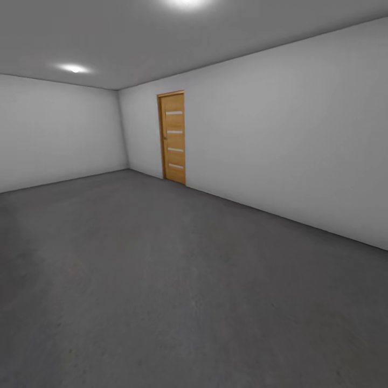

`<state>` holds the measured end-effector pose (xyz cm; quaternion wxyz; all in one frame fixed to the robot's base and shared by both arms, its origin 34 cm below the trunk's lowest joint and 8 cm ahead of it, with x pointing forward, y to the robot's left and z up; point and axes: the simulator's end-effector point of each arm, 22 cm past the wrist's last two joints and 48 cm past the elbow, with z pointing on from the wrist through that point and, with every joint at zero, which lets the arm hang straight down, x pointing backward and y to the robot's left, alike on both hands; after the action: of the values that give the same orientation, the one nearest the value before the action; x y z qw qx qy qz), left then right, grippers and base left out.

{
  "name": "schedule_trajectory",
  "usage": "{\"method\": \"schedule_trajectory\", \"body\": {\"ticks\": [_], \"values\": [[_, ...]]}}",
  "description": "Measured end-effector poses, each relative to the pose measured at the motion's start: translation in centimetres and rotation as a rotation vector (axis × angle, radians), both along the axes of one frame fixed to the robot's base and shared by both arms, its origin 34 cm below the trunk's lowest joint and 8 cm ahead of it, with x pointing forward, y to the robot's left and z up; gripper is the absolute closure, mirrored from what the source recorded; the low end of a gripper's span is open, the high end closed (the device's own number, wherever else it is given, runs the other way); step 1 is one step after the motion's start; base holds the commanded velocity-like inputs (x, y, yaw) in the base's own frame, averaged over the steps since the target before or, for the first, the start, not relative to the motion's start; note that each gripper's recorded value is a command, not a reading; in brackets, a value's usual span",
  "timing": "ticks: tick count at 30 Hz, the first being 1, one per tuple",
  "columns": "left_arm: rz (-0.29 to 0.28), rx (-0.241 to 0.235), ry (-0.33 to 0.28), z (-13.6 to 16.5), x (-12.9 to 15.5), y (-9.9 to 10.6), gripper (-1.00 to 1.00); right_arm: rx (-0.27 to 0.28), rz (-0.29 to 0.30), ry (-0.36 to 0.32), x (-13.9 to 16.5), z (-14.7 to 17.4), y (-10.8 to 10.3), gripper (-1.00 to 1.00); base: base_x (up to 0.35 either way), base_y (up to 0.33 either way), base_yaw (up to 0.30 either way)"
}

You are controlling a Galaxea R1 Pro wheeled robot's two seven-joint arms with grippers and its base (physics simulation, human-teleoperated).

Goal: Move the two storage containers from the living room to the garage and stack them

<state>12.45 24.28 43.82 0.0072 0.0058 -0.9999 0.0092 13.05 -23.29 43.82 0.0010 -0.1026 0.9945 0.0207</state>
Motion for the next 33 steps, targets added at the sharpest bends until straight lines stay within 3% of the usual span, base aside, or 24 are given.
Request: {"method": "schedule_trajectory", "body": {"ticks": [7,10,20,33], "values": [[0.0,0.0,0.0,0.0,0.0,0.0,-1.0,-0.034,-0.132,0.001,0.0,0.0,-0.8,-1.0,0.322,0.0,0.0],[0.0,0.0,0.0,0.0,0.0,0.0,-1.0,-0.087,-0.207,-0.008,0.2,0.0,-2.0,-1.0,0.322,0.0,0.0],[0.002,0.0,0.0,0.0,0.0,0.0,-1.0,-0.104,-0.226,-0.015,0.3,0.0,-2.3,-1.0,0.322,0.0,0.034],[0.005,0.0,-0.001,0.0,0.0,0.0,-1.0,-0.104,-0.225,-0.017,0.3,0.0,-2.4,-1.0,0.322,0.0,0.256]]}}
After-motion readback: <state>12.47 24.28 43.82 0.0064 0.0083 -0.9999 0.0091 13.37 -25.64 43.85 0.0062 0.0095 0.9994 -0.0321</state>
